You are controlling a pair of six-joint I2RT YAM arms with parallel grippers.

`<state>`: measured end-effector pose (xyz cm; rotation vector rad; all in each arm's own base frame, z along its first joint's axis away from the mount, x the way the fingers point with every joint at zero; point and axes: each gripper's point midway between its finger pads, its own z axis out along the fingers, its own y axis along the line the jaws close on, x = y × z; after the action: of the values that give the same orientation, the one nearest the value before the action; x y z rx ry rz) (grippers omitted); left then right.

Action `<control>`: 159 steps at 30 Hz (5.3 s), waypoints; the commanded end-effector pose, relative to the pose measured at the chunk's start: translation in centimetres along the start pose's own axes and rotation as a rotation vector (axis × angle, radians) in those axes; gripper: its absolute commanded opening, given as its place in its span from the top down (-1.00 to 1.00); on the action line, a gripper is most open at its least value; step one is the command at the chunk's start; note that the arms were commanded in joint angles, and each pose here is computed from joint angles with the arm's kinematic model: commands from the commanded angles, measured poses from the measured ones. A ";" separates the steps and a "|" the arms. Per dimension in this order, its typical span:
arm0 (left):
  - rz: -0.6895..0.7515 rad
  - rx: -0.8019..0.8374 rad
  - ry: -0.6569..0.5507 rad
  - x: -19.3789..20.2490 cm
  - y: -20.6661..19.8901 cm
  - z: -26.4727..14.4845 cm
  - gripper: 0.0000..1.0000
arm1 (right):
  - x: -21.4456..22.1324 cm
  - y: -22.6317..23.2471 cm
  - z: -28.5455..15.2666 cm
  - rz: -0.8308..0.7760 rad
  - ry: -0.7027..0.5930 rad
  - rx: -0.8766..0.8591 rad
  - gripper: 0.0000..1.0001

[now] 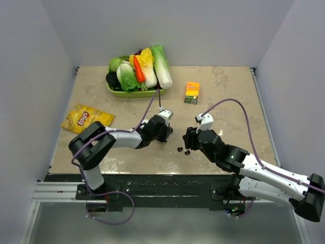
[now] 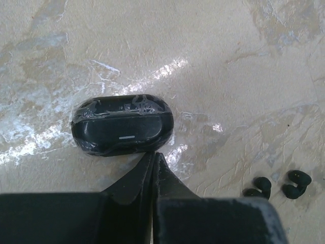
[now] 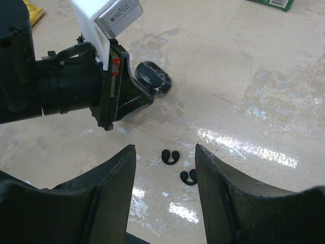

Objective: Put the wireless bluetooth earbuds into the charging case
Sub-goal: Pick up the charging case at the center of the board, then open the charging case.

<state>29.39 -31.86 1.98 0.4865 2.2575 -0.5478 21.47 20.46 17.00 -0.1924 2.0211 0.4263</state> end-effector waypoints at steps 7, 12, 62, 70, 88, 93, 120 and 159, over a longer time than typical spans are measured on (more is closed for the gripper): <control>-0.030 -0.102 -0.139 -4.5 1.2 -5.5 -0.31 | -0.9 0.2 -0.1 0.019 -0.035 -0.001 -0.08; -0.058 -0.122 -0.162 -5.8 1.3 -5.3 -1.00 | -0.7 0.3 0.3 0.014 -0.027 0.000 -0.08; 0.043 -0.293 0.116 0.4 3.3 1.7 -0.74 | -0.8 0.3 0.1 0.029 -0.029 0.001 -0.08; 0.043 -0.342 0.140 1.6 3.1 1.8 -0.65 | -0.7 0.2 0.1 0.028 -0.029 -0.001 -0.09; 0.064 -0.349 0.146 2.0 3.1 0.8 -0.72 | -0.8 0.2 -0.1 0.033 -0.034 -0.006 -0.09; 0.080 -0.337 0.155 2.3 3.1 0.8 -0.40 | -0.7 0.1 -0.1 0.033 -0.032 -0.003 -0.08; 0.405 0.468 -1.029 -5.7 -6.2 -19.0 1.00 | -6.9 7.8 -1.3 0.004 0.017 -0.246 -0.66; 0.566 0.641 -1.375 -10.4 -10.6 -30.2 1.00 | -0.1 9.4 1.2 -0.009 0.195 -0.330 -0.34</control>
<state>15.86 -29.36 16.75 0.9201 1.1573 -0.9288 19.90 29.39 17.14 -0.4775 2.1713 0.7015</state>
